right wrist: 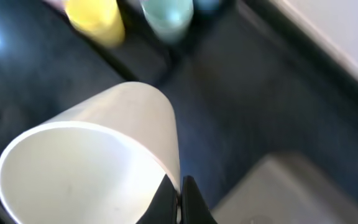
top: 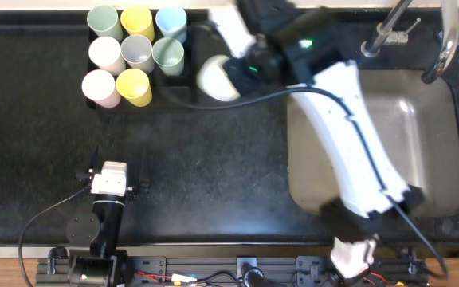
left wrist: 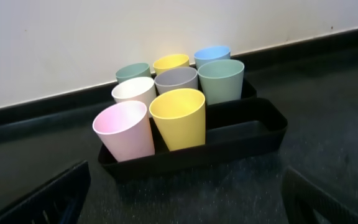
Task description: Store Cups
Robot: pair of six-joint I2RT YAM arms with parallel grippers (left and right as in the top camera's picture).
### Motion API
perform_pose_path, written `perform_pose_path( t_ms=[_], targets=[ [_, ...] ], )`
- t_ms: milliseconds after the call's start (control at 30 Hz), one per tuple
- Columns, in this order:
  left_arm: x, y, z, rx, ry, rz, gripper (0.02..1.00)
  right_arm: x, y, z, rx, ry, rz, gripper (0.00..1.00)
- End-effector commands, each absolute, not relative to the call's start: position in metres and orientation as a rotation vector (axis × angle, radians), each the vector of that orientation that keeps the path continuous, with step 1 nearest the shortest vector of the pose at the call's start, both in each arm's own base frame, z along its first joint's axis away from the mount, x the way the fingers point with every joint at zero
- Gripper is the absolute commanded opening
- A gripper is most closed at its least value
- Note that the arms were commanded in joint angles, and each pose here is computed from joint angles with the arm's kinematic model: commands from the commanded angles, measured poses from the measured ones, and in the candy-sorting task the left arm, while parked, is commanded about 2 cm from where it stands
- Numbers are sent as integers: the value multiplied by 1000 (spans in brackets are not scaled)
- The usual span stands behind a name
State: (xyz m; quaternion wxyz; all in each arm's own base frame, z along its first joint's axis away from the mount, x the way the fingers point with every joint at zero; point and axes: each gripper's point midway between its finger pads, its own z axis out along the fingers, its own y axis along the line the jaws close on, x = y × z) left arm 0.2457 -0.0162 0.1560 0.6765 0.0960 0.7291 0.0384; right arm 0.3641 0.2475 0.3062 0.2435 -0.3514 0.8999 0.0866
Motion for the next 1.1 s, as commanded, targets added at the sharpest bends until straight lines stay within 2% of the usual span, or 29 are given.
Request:
perform_pose_path(
  t_ms=[33, 333, 600, 1100],
  targets=[
    [245, -18, 157, 213, 1635, 72, 998, 397, 291, 274, -951, 2457, 180, 42],
    [245, -18, 157, 213, 1635, 72, 998, 409, 340, 217, -1023, 2474, 192, 42],
    [245, -18, 157, 213, 1635, 72, 998, 409, 354, 175, -1080, 2533, 170, 42],
    [245, -18, 157, 213, 1635, 72, 998, 420, 356, 147, -1077, 2553, 111, 42]
  ],
)
